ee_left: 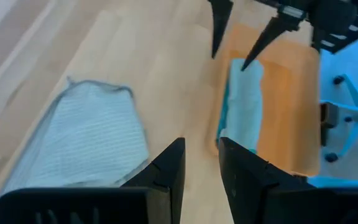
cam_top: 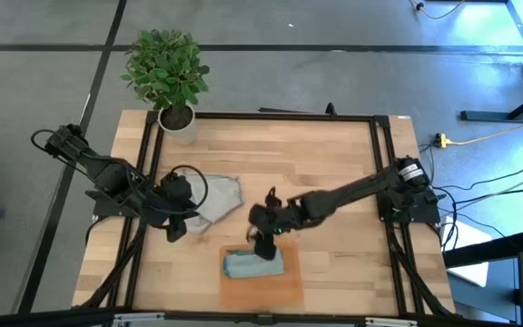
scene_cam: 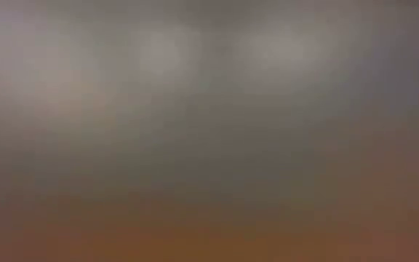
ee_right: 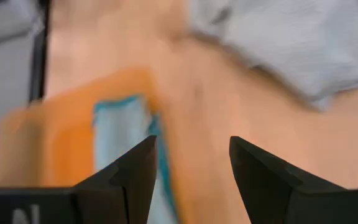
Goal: Roll microfiber towels into tight, uniform cylinder then place into a basket
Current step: Fold the gray towel
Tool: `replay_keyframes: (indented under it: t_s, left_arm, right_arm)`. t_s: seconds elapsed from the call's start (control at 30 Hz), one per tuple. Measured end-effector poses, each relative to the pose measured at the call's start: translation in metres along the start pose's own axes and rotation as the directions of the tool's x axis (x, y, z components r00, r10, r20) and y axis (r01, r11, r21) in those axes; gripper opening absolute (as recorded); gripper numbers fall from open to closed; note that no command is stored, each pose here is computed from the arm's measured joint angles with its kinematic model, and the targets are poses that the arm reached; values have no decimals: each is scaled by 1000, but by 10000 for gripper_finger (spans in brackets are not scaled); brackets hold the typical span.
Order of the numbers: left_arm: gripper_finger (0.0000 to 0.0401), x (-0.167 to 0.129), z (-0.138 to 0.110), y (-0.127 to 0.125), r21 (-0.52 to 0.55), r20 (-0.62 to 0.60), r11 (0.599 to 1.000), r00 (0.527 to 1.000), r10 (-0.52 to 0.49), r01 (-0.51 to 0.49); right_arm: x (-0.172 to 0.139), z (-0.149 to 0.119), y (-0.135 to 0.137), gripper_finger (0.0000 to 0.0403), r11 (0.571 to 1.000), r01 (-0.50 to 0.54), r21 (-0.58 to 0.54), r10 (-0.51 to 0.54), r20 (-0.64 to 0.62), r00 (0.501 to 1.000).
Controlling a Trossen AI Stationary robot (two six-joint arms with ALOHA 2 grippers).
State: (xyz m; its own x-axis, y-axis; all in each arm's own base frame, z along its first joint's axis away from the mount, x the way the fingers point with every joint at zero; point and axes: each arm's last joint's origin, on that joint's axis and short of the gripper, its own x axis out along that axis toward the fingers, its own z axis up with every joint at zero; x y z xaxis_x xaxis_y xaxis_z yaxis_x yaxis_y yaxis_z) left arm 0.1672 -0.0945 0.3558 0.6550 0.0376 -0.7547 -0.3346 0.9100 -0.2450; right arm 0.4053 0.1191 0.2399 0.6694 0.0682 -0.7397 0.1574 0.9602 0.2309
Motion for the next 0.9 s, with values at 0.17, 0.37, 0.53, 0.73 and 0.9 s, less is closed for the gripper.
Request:
replay_keyframes:
  t_s: [0.17,0.37,0.53,0.73,0.9]
  left_arm:
    - [89,0,-1,3,-16,-8,999,999,32,-32]
    - [89,0,-2,6,3,17,996,996,90,-90]
    - [89,0,-2,10,17,54,988,987,152,-153]
    - [89,-1,-1,12,15,98,980,976,196,-199]
    - [89,1,2,16,-15,102,975,970,220,-220]
  right_arm:
    - [12,20,-39,201,989,55,140,-63,53,997]
    - [37,38,-88,201,973,97,211,-124,118,985]
    - [48,42,-121,201,947,127,296,-165,108,980]
    - [72,35,-136,201,951,67,302,-88,56,995]
    - [86,25,-140,201,952,69,297,-73,2,997]
